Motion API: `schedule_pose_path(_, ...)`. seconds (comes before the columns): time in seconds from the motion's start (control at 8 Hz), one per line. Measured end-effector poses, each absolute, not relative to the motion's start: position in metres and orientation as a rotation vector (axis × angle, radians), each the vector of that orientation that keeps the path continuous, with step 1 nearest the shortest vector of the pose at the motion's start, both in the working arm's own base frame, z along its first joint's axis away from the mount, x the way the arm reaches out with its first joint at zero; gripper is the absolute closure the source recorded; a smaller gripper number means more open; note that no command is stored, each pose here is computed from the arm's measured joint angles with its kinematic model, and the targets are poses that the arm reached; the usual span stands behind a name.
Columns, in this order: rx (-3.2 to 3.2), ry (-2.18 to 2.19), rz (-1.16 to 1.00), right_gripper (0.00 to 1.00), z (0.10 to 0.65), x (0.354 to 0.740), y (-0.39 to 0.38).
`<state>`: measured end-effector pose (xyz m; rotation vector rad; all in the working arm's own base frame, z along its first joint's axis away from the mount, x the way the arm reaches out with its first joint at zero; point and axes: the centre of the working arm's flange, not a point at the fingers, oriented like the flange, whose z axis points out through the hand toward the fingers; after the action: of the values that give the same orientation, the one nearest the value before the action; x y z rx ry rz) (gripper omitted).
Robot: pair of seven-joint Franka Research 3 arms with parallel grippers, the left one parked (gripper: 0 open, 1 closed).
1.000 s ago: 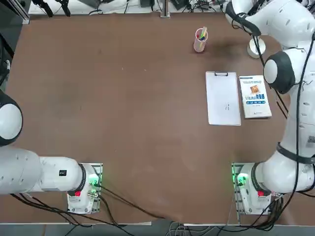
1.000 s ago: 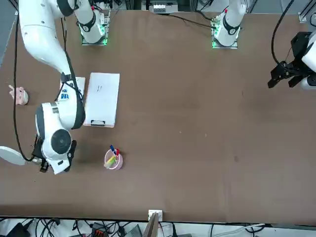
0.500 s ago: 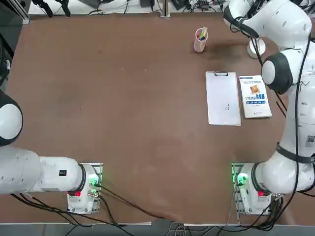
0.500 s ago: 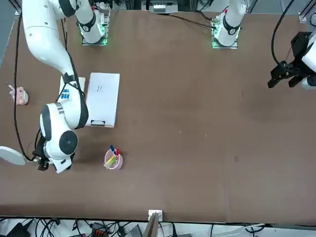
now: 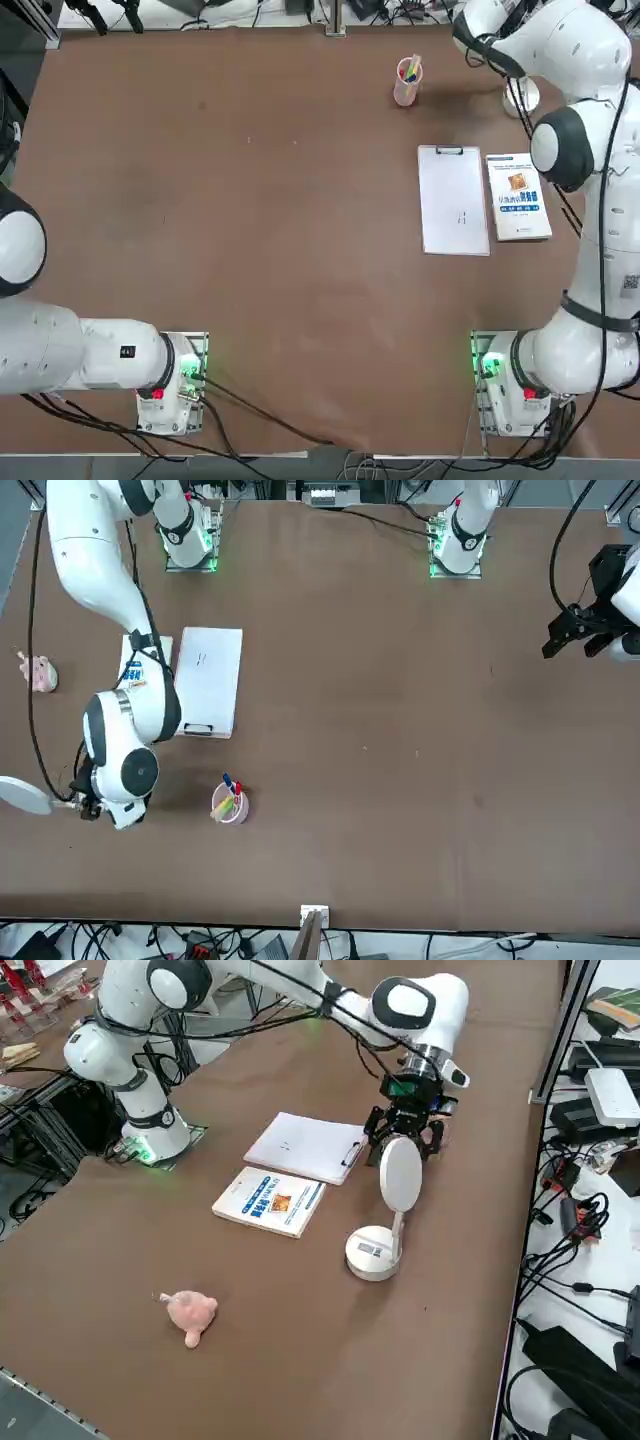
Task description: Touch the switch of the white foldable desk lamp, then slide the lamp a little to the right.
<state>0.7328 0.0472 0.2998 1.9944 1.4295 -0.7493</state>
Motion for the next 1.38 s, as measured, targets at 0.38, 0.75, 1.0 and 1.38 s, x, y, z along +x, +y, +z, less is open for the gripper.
schedule_pose_path(0.38, 2.295, 1.044, -0.656, 0.00, 0.293, 0.726, 0.031)
schedule_pose_path(0.75, 2.452, 0.725, -0.518, 0.00, 0.283, 0.724, 0.031)
schedule_pose_path(1.0, 2.487, 0.691, -0.333, 0.00, 0.266, 0.718, 0.029)
schedule_pose_path(1.38, 2.523, 0.701, -0.148, 0.00, 0.249, 0.693, -0.003)
